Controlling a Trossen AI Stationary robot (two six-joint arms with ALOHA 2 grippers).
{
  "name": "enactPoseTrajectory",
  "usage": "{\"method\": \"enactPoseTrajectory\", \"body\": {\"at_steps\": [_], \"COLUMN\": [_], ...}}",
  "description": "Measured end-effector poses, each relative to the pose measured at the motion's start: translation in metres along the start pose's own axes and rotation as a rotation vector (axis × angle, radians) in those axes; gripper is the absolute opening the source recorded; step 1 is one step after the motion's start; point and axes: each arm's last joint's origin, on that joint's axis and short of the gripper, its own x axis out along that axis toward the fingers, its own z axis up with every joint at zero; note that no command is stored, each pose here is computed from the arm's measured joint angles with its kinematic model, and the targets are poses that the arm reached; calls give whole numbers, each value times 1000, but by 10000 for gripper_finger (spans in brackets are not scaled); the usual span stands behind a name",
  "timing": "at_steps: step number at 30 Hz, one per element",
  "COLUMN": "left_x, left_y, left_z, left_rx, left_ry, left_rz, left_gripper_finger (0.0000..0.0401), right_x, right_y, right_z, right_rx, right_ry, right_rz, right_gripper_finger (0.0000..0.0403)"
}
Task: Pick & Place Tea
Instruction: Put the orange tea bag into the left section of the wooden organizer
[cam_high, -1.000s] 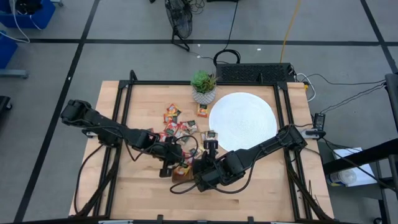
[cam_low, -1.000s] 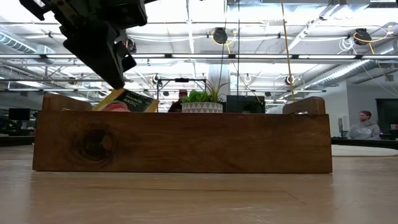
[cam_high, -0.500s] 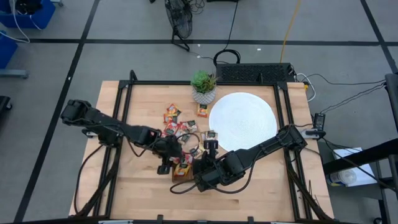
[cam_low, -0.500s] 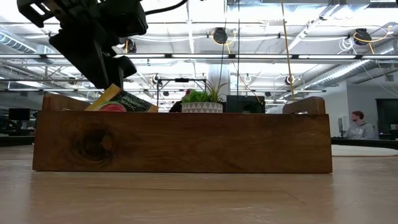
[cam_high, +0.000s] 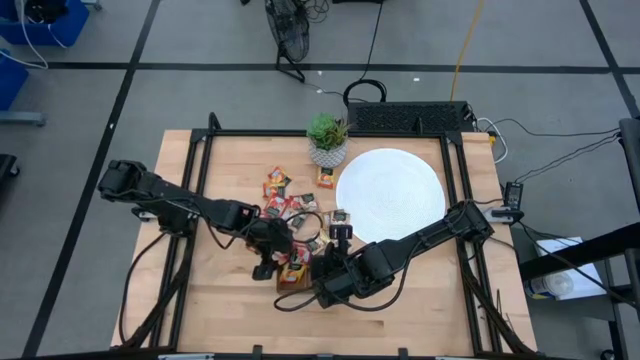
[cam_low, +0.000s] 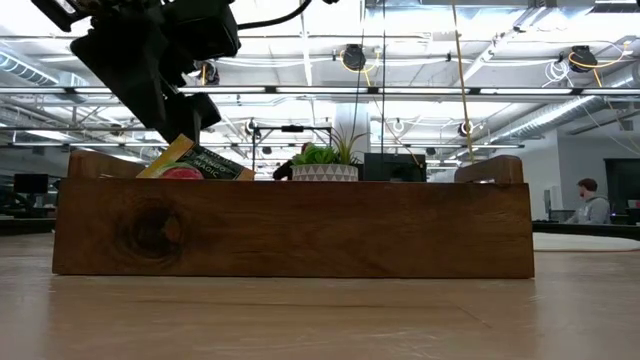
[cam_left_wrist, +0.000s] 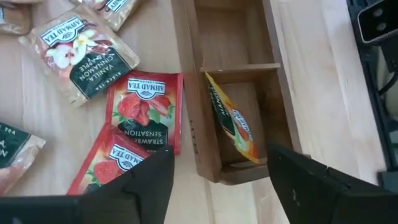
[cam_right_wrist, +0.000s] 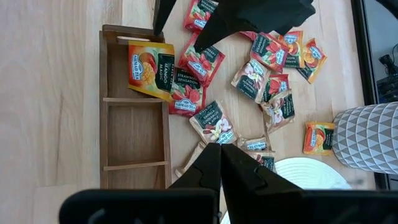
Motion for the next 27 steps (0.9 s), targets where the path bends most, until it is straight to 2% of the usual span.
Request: {"method": "enactPoseTrajectory", "body": {"at_steps": [7,11,18,23,27], "left_x": [21,27,26,25,26], "left_y": [1,4,10,11,10], "left_z": [6,3,7,8,9], "left_rx": [-9,-14,-17,-21,24], "left_ry": [-34,-6,-31,-44,-55], "left_rz": [-25,-19,-14,-12,-12], "left_gripper_finger": [250,248,218,145,34], "right_x": [0,0,0,0,0], "right_y": [0,0,0,0,0], "right_z": [0,0,0,0,0], "right_rx": [1,2,1,1,-2], "right_ry": [-2,-4,-2,-2,3], "right_rz": [1,1,1,1,-1], "right_gripper_finger": [0,0,0,0,0]}}
